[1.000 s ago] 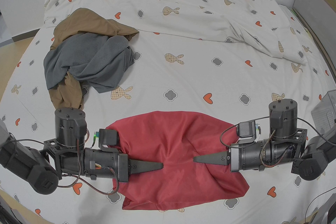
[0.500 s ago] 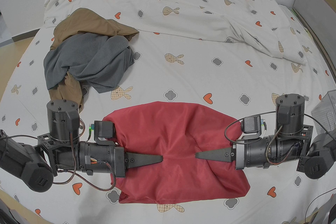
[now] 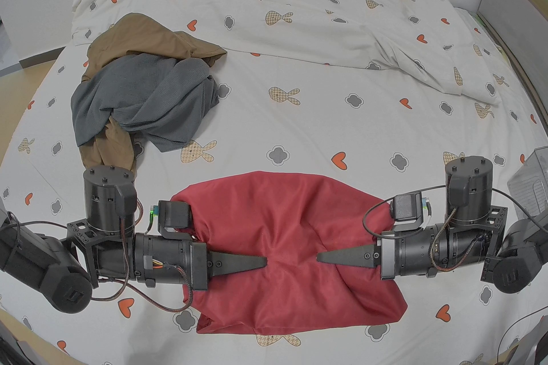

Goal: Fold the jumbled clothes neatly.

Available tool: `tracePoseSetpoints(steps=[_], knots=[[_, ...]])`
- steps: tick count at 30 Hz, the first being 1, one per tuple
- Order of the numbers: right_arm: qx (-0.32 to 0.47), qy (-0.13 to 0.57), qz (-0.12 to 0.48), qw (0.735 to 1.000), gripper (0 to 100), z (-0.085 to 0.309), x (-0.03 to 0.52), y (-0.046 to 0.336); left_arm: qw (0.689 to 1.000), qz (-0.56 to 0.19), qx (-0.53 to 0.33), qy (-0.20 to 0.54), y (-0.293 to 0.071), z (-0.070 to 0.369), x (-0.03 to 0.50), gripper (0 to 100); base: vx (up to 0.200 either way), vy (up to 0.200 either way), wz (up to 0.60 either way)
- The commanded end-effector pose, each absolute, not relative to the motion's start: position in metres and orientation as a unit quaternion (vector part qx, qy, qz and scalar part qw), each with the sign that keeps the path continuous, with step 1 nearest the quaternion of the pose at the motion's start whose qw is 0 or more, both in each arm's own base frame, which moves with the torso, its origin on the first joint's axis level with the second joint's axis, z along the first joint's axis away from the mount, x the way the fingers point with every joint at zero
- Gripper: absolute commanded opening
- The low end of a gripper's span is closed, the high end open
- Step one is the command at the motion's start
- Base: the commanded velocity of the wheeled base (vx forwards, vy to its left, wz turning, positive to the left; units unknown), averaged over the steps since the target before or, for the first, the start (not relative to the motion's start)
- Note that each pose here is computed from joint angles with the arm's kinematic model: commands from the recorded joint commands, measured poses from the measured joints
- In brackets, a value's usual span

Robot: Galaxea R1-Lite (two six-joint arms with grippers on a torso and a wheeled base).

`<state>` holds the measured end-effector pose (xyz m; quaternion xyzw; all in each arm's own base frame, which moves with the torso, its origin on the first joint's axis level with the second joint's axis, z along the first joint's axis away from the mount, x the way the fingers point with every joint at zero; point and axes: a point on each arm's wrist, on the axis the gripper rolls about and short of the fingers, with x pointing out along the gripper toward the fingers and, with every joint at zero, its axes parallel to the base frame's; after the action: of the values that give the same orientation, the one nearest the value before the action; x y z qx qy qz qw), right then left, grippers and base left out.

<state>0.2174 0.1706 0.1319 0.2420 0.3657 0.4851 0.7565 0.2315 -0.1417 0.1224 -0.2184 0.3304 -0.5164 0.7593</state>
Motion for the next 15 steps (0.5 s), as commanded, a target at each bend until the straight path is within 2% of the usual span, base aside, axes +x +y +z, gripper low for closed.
tracePoseSetpoints(steps=[1,2,15], knots=[[0.241,0.369,0.487,0.754,0,0.1304,0.2167,0.1725,0.759,-0.515,-0.219,0.333,-0.1422,0.1208,0.2325,0,0.0,0.0,0.0],[0.241,0.37,0.486,0.754,0,0.1301,0.2165,0.1724,0.759,-0.515,-0.219,0.333,-0.1422,0.1208,0.2325,0,0.0,0.0,0.0],[0.241,0.371,0.485,0.754,0,0.1293,0.2167,0.172,0.759,-0.515,-0.219,0.333,-0.1422,0.1208,0.2325,0,0.0,-0.2,0.0]])
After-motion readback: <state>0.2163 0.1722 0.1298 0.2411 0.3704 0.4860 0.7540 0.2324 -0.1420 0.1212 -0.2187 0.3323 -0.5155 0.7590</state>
